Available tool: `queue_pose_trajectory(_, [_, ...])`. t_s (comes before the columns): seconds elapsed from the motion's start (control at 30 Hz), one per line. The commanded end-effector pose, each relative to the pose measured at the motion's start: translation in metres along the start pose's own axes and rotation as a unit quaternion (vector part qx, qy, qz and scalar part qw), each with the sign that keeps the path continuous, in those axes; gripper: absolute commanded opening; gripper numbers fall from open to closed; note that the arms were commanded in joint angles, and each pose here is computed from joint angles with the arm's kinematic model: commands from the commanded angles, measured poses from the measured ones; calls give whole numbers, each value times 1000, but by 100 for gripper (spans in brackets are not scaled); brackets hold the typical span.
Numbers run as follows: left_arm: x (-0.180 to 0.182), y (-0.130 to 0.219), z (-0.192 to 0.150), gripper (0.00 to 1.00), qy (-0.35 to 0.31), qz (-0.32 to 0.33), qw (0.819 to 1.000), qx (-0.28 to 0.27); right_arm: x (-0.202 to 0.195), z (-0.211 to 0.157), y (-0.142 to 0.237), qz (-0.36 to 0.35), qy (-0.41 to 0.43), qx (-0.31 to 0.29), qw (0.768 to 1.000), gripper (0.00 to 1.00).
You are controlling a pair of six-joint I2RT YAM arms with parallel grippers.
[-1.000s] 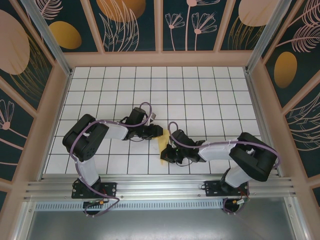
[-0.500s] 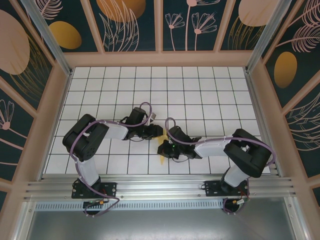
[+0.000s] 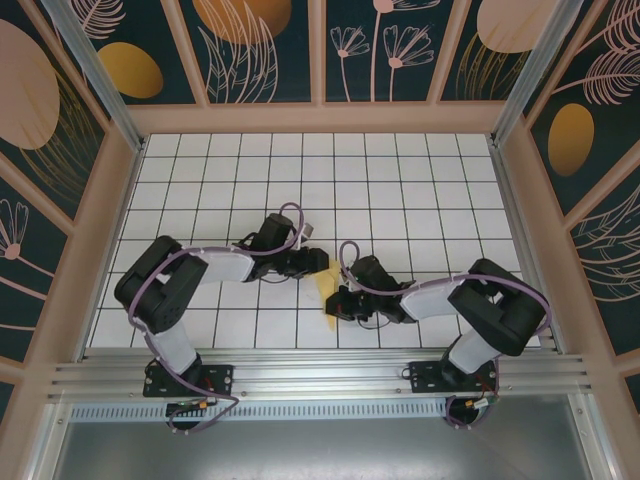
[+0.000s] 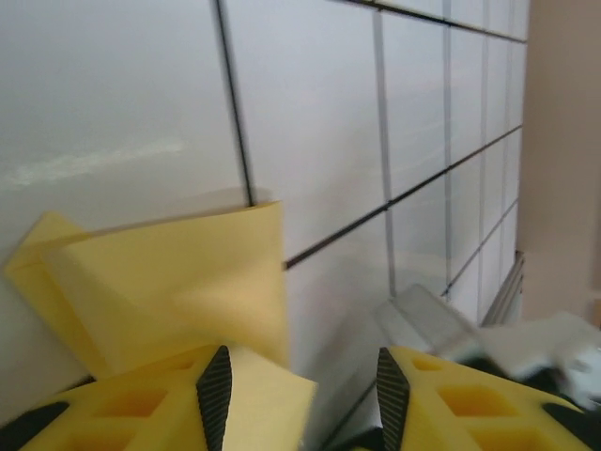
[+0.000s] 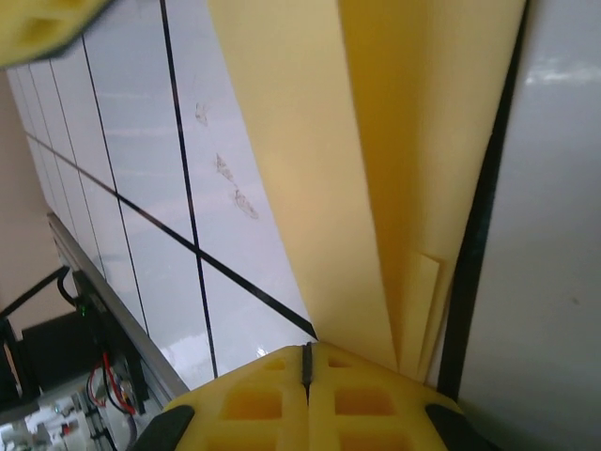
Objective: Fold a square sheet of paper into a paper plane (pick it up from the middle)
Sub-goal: Fold the wing for the fifth time at the center of the table.
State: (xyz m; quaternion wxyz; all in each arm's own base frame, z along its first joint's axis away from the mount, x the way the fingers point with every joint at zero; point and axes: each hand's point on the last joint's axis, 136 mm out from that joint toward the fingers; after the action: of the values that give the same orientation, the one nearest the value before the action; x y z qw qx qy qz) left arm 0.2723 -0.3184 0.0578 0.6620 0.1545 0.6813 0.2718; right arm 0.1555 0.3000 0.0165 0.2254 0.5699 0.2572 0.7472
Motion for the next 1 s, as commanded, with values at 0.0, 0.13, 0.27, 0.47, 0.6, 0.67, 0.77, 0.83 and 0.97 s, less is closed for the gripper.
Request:
queue_pose_trajectory(0.0, [-19, 20, 9, 50, -15, -8, 999, -44, -37, -32, 2, -45, -2, 68, 997, 4])
queue_pose_trajectory(0.13, [-16, 30, 5, 48, -13, -4, 998, -60, -43, -26, 3, -48, 3, 69, 996, 4])
queue_pose_trajectory(0.27, [-18, 33, -13, 40, -1, -38, 998, -42, -47, -22, 2, -53, 3, 69, 996, 4])
queue_pose_trajectory(0.47, [-9, 20, -34, 23, 10, -28, 999, -16, -48, -18, -1, -53, 4, 68, 996, 4])
queue_pose_trajectory(0.6, [1, 12, -40, 22, 16, -22, 1000, -10, -47, -18, -1, -51, 0, 67, 996, 4])
queue_pose_trajectory(0.67, [4, 6, -42, 21, 14, -14, 1000, 1, -48, -19, -1, -53, 0, 67, 996, 4])
queue_pose_trajectory(0.77, [4, -1, -44, 21, 15, -23, 1000, 12, -47, -18, -1, -50, 0, 66, 997, 4])
queue_pose_trajectory(0.83, [4, -4, -46, 22, 13, -25, 999, 20, -48, -18, -1, -53, -2, 65, 996, 4])
queue_pose_trajectory(0.97, [10, -5, -51, 23, 14, -16, 999, 31, -49, -18, -2, -53, -7, 64, 997, 4])
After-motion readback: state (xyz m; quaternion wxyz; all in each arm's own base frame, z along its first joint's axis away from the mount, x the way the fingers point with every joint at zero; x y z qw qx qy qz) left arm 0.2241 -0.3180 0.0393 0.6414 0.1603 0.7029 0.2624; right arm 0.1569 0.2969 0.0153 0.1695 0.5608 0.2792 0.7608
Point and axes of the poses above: each hand's point on the last joint's axis, 136 mm out from that joint toward the fingers, its own y axis back along the fingers, its own x axis along the line the jaws close on, z = x × y, and after that the axes turned 12 degrees about y, right-handed
